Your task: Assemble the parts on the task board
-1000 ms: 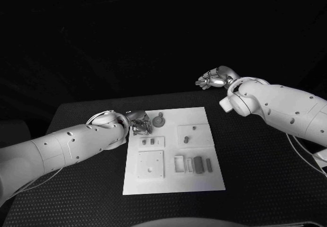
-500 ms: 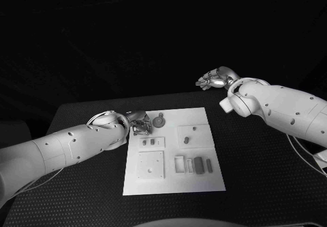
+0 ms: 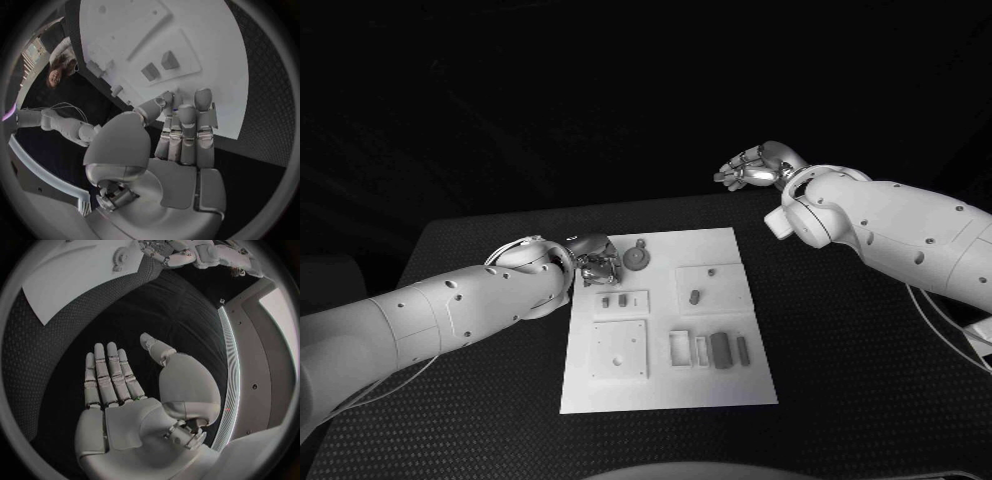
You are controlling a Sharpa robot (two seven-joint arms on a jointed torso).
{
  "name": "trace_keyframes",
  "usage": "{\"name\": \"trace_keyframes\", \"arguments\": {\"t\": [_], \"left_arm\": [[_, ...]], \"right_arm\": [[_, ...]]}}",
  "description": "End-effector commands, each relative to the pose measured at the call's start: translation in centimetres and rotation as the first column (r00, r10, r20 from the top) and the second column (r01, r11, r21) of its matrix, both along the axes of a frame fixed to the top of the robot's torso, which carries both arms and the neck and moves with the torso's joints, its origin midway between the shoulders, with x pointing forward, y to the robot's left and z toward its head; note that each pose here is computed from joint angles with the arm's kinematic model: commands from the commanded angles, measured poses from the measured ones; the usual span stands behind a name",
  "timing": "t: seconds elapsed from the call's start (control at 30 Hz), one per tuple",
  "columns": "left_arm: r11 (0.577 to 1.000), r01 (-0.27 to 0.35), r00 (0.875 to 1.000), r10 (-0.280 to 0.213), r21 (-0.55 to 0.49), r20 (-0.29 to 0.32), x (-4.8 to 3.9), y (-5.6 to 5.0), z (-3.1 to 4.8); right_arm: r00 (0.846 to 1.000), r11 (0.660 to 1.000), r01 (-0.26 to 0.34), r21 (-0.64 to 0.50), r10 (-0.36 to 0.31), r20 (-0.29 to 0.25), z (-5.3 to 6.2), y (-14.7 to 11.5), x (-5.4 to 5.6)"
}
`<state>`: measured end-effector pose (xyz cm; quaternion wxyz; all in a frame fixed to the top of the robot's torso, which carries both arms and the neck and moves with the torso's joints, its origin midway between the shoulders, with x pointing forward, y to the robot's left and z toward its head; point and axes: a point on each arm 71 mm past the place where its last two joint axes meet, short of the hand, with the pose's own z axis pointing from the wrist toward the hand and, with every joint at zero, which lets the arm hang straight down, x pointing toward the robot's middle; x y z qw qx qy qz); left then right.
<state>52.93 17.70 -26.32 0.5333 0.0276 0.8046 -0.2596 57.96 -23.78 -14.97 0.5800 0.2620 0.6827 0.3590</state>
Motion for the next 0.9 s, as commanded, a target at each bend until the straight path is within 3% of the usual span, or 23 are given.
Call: {"name": "trace_keyframes", "arguments": {"t": [0.03,0.37,0.9], "left_arm": [[1.000,-0.009,1.000,0.009,-0.008,-0.004,-0.11,0.10,-0.29],[0.999,-0.018,1.000,0.018,-0.035,0.010,-0.08,0.22,-0.10],[0.999,-0.022,0.997,0.018,-0.047,-0.077,-0.53,0.69,-0.45]], "right_arm": [[1.000,1.000,-0.019,0.001,0.019,0.003,0.02,0.19,-0.05],[1.000,1.000,-0.019,0.001,0.019,0.003,0.02,0.15,-0.05],[1.000,1.000,-0.017,0.000,0.017,0.002,0.01,0.00,-0.04]]}}
